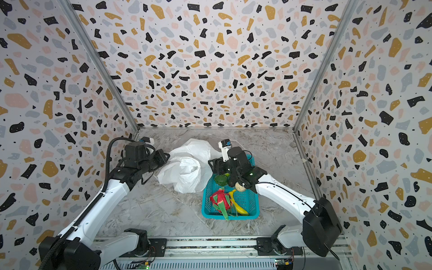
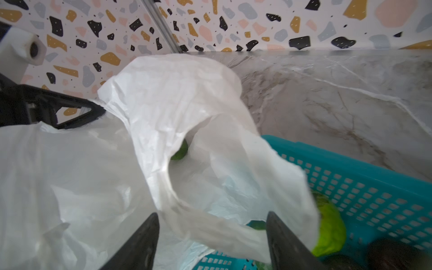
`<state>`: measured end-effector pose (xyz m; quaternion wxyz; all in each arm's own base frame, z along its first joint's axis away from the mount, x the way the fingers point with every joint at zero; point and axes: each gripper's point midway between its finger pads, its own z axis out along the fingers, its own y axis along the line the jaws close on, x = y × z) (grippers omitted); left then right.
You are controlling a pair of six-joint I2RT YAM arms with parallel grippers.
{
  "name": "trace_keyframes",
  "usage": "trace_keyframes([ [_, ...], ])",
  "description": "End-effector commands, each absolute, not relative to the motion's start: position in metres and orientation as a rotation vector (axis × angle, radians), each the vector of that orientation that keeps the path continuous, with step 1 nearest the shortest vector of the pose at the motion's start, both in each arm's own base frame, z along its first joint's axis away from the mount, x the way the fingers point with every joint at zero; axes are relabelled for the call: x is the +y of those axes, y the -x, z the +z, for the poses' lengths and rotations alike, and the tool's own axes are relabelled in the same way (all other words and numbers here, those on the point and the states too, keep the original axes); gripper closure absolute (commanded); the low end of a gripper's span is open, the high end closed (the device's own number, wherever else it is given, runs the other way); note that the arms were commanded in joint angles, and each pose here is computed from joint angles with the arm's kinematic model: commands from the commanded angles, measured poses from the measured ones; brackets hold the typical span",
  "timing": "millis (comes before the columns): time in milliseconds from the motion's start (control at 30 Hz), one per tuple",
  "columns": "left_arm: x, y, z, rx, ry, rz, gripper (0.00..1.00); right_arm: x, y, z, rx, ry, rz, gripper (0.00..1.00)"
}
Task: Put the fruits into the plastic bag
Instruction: 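Release the guava into the bag opening and withdraw the right gripper, then lower the right gripper into the basket onto the pale pear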
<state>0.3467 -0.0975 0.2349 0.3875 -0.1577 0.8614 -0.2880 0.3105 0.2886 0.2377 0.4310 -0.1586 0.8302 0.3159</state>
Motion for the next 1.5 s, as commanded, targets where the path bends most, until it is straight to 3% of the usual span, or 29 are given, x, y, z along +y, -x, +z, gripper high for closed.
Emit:
trace_keyframes([
  [0,-0.099,-0.346,0.242,2.160,0.386,-0.756,1.00,0.257,-0.310,0.249,2.056,0.346,0.741,0.28],
  [400,-0.099,-0.347,0.237,2.166,0.391,-0.758,1.00,0.162,-0.321,0.216,2.186,0.050,0.575,0.26],
  [700,-0.098,-0.347,0.236,2.167,0.395,-0.752,1.00,0.181,-0.309,0.144,2.475,0.084,0.621,0.27],
  [1033,-0.099,-0.347,0.235,2.168,0.396,-0.756,1.00,0.171,-0.285,0.097,2.643,0.098,0.324,0.27],
  [1467,-0.099,-0.346,0.232,2.166,0.400,-0.760,1.00,0.157,-0.267,0.051,2.744,0.114,0.142,0.26],
])
